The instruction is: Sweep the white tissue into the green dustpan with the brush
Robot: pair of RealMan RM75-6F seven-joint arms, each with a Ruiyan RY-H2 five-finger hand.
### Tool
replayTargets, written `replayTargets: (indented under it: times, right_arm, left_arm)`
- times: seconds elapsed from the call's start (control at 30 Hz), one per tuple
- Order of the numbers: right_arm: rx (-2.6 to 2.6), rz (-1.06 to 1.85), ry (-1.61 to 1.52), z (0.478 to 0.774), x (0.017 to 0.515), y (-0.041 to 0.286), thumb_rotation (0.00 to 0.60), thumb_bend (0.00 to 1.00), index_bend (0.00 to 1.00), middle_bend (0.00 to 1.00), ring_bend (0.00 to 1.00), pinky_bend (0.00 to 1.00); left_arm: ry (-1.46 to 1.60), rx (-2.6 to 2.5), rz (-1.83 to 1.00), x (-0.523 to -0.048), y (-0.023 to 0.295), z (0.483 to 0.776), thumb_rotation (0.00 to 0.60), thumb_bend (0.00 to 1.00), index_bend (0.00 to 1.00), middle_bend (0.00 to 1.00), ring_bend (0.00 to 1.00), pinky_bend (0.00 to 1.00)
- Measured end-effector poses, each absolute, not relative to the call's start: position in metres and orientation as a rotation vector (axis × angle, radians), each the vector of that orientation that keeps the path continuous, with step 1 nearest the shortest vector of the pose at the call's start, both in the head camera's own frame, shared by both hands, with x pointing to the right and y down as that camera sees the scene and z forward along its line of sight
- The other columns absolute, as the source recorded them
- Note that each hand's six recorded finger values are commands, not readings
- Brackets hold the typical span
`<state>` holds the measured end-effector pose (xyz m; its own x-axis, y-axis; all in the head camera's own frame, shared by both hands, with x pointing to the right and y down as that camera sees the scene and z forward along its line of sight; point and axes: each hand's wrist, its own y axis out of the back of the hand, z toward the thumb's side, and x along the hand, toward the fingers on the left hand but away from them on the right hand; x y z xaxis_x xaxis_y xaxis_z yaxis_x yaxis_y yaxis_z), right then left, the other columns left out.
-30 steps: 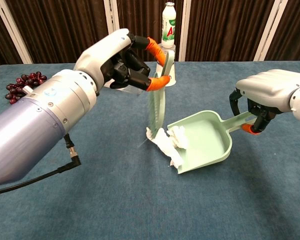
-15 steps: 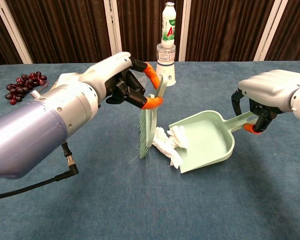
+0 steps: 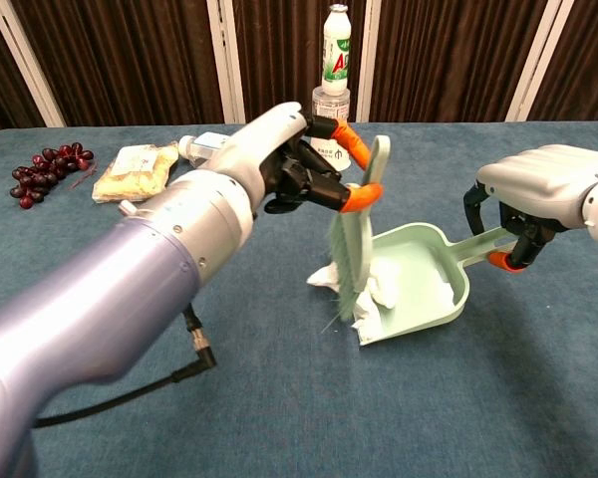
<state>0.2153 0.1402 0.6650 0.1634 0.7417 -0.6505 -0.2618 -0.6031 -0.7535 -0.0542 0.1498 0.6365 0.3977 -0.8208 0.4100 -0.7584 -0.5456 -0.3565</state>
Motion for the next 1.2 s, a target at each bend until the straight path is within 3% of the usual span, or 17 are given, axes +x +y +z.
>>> replayTargets:
  times: [0.4, 1.2]
  right_arm:
    - [-1.631, 1.563, -0.478, 0.661, 0.217, 0.140, 0.600, 0.38, 0.63, 0.94, 0.92, 0.87]
    - [-1.651, 1.636, -0.481, 0.667, 0.230, 0.138, 0.600, 0.38, 0.63, 0.94, 0.92, 0.87]
  left_arm:
    - [1.561, -2.553, -0.581, -0.036, 0.153, 0.618, 0.600, 0.63, 0.78, 1.00, 0.98, 0.98]
    - [1.582, -2.478, -0.453, -0.059, 0.131, 0.591, 0.600, 0.62, 0.77, 1.00, 0.98, 0.98]
